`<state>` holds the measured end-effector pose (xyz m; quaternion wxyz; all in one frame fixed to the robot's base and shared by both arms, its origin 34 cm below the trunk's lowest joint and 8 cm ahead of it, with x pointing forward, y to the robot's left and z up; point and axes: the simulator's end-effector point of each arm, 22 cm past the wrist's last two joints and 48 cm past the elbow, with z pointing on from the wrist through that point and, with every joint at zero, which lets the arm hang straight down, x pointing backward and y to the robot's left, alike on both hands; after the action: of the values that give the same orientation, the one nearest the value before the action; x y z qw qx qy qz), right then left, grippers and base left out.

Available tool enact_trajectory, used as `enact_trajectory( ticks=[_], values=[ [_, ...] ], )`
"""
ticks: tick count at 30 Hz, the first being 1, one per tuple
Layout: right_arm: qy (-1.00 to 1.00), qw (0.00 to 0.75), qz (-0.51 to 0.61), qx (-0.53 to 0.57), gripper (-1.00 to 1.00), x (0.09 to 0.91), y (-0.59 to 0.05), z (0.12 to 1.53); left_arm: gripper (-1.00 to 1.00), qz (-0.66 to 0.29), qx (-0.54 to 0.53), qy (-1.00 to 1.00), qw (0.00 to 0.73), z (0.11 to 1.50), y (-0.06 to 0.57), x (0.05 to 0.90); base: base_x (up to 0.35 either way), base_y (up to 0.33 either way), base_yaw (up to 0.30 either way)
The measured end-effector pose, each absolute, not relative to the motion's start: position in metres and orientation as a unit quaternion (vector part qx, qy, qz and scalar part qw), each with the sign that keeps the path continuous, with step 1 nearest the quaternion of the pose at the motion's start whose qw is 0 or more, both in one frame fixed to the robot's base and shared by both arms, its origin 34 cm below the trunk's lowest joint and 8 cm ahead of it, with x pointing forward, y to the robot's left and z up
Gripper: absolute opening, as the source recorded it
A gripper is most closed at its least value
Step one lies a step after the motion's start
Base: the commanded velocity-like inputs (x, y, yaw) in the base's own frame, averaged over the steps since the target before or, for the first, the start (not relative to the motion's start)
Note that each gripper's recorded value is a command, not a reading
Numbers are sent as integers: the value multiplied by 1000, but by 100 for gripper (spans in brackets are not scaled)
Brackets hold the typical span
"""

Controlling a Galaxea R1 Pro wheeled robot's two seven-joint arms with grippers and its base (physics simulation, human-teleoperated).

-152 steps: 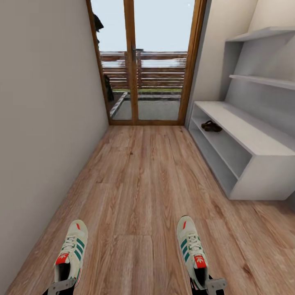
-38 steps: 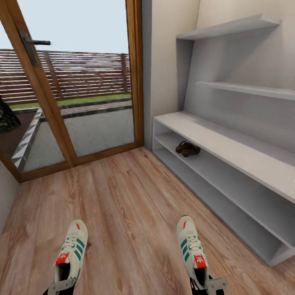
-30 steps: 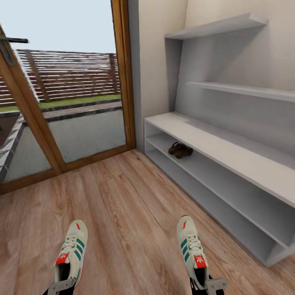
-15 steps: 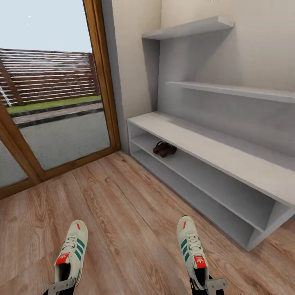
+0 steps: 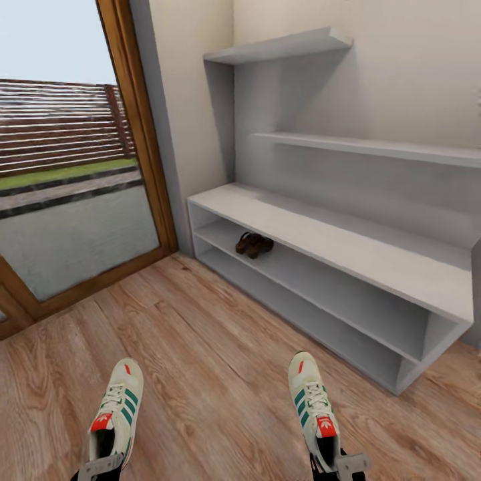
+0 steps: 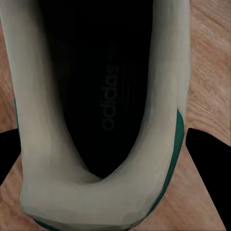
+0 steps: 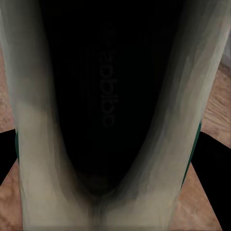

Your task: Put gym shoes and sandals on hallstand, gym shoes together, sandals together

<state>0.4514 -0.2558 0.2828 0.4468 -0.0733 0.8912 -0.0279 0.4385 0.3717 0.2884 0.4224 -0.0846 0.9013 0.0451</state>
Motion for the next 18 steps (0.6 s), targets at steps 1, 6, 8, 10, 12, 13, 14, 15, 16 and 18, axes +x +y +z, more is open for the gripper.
enact_trajectory(
  ticks=[1, 6, 8, 10, 12, 13, 14, 15, 16, 18],
  values=[
    [891, 447, -28, -73, -100, 451, -256, 283, -100, 45, -85, 901, 422, 288, 372, 438, 9, 304, -263],
    [891, 447, -28, -73, -100, 451, -256, 283, -100, 46, -87, 901, 423, 289, 372, 438, 2, 306, -263],
    [891, 447, -28, -73, -100, 451, -256, 283, -100, 46, -87, 901, 423, 289, 373, 439, 0, 308, -263],
    [891, 447, -28, -73, -100, 451, -256, 283, -100, 46, -88, 901, 423, 289, 373, 439, 0, 308, -263],
    [891, 447, -28, -73, -100, 452, -256, 283, -100, 46, -88, 901, 423, 289, 373, 439, 18, 308, -263],
    [891, 447, -28, -73, -100, 452, -256, 283, -100, 46, -88, 901, 423, 289, 373, 439, 42, 308, -263],
    [891, 447, -28, -73, -100, 452, -256, 283, -100, 46, -88, 901, 423, 289, 373, 439, 60, 308, -263],
    [891, 447, -28, -73, -100, 452, -256, 283, -100, 46, -88, 901, 423, 289, 373, 439, 67, 309, -263],
    [891, 447, -28, -73, -100, 452, -256, 283, -100, 46, -88, 901, 423, 289, 373, 439, 77, 309, -263],
    [891, 447, -28, -73, -100, 452, -256, 283, -100, 46, -88, 901, 423, 289, 373, 438, 83, 304, -263]
  ],
)
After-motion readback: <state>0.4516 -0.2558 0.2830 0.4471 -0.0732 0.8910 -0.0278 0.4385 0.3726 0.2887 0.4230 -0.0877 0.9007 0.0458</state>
